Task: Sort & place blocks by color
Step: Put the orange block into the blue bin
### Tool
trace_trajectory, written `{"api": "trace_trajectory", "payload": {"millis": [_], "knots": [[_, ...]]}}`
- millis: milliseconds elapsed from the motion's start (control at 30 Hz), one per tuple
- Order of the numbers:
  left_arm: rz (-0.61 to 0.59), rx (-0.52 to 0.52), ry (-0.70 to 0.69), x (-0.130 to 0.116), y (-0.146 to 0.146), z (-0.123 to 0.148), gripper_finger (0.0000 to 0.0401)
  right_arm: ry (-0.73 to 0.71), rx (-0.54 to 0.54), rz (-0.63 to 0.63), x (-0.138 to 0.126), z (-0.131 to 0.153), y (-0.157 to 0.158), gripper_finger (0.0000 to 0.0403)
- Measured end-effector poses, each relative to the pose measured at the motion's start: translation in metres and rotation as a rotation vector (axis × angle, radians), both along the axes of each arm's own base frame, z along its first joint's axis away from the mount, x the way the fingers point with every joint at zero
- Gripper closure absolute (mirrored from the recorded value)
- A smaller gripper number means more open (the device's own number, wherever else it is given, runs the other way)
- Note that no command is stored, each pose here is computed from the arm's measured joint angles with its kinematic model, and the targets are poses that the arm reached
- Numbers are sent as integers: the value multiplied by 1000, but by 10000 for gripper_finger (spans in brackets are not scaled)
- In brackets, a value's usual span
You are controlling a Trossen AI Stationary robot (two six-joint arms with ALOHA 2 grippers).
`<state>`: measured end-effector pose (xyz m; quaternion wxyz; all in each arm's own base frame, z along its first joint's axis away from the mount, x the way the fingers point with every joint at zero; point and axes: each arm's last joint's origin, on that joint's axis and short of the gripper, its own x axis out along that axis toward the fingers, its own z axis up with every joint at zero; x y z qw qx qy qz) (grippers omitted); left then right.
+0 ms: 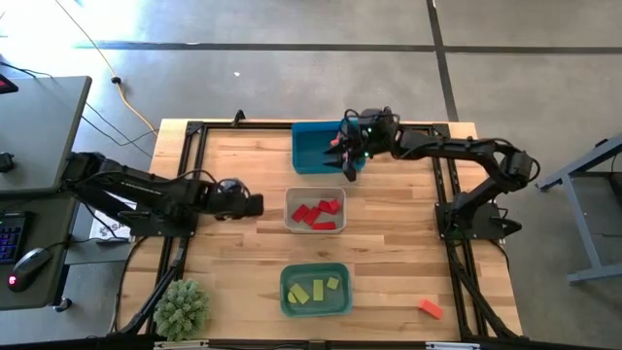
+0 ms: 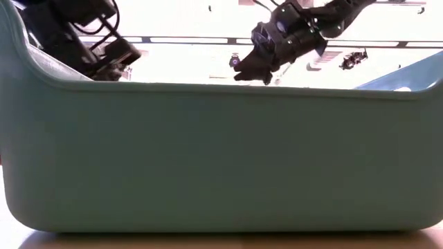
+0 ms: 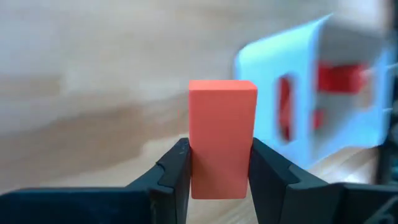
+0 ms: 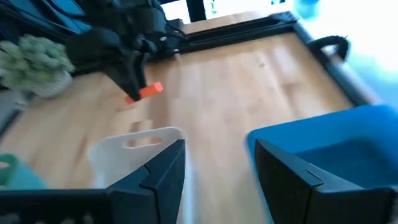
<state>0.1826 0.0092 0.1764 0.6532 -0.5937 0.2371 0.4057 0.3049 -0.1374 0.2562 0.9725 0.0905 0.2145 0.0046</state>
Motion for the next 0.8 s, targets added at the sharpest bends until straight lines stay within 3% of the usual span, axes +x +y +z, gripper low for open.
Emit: {"api": "trace_trajectory", "payload": {"millis": [133, 400, 667, 800], "knots": [[0, 123, -90, 7, 14, 9, 303, 12, -120, -48, 1, 20, -12, 224], [-41, 310, -213, 14, 51, 26, 302, 10, -187, -255, -2, 40, -30, 224], [-161, 537, -365, 9, 92, 48, 302, 14, -108, -435, -7, 40, -40, 224], [-174, 653, -339, 2, 114, 62, 302, 11, -78, -512, -8, 40, -41, 224]]}}
